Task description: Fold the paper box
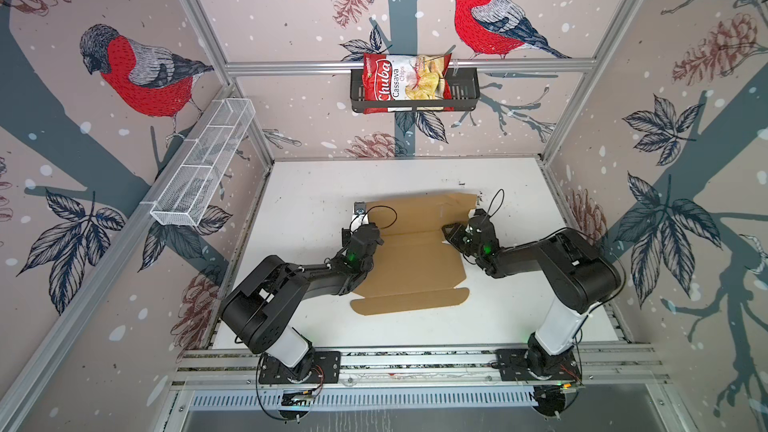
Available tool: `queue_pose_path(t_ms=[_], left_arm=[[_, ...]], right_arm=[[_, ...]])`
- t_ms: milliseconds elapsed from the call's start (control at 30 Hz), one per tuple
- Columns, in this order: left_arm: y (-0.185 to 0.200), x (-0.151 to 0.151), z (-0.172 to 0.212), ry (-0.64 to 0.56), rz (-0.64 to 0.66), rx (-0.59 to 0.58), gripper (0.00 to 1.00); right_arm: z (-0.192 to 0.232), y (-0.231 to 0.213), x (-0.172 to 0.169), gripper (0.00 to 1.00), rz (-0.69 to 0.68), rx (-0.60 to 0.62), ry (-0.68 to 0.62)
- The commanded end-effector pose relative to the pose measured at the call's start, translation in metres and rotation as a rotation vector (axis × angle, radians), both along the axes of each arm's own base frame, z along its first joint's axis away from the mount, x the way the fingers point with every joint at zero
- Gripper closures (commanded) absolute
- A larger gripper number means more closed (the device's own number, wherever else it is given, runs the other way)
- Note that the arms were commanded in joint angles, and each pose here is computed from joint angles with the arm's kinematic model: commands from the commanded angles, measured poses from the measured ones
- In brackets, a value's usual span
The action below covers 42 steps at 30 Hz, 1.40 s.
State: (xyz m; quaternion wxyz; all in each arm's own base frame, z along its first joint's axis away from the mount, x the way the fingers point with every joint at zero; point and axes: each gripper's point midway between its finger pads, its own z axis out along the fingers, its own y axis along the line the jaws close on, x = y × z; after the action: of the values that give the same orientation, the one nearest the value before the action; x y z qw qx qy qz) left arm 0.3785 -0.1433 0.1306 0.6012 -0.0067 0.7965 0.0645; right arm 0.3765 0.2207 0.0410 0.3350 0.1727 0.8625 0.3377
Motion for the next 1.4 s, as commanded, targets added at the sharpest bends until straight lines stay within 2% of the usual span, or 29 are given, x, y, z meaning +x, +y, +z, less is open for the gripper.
queue_pose_path(t_ms=[0, 67, 300, 467, 567, 700, 833, 900, 1000, 1100, 1267, 1367], left_arm=[[-0.003, -0.004, -0.014, 0.064, -0.042, 0.055, 1.00], [-0.002, -0.005, -0.015, 0.065, -0.042, 0.054, 1.00], [-0.004, -0.005, -0.018, 0.072, -0.047, 0.044, 1.00], [-0.004, -0.005, -0.020, 0.075, -0.047, 0.038, 1.00], [-0.003, -0.006, -0.021, 0.076, -0.044, 0.040, 1.00], [0.002, -0.006, -0.018, 0.071, -0.022, 0.050, 1.00], [0.005, -0.006, -0.015, 0.063, -0.010, 0.059, 1.00], [0.006, -0.006, -0.015, 0.060, -0.005, 0.066, 1.00], [0.008, -0.006, -0.014, 0.049, -0.001, 0.076, 1.00], [0.009, -0.007, -0.012, 0.036, -0.006, 0.084, 1.00], [0.005, -0.006, -0.008, 0.016, -0.038, 0.083, 1.00], [0.002, -0.004, -0.005, 0.012, -0.056, 0.083, 1.00]], right_arm=[[-0.013, -0.007, -0.001, 0.61, 0.012, -0.229, 0.025], [-0.013, -0.008, -0.001, 0.65, -0.002, -0.309, 0.012], [-0.012, 0.007, -0.001, 0.75, 0.030, -0.444, -0.018], [-0.022, 0.019, -0.005, 0.81, 0.079, -0.391, 0.011], [-0.015, 0.026, -0.006, 0.81, 0.115, -0.336, -0.001], [0.013, 0.025, -0.010, 0.66, 0.167, -0.270, -0.051], [0.041, 0.004, -0.021, 0.49, 0.235, -0.247, -0.091], [0.046, -0.009, -0.029, 0.44, 0.266, -0.257, -0.077], [0.057, -0.034, -0.042, 0.42, 0.283, -0.309, -0.065], [0.089, -0.055, -0.045, 0.41, 0.264, -0.358, -0.118], [0.174, -0.097, -0.015, 0.41, 0.125, -0.409, -0.272], [0.203, -0.106, 0.006, 0.36, 0.145, -0.471, -0.309]])
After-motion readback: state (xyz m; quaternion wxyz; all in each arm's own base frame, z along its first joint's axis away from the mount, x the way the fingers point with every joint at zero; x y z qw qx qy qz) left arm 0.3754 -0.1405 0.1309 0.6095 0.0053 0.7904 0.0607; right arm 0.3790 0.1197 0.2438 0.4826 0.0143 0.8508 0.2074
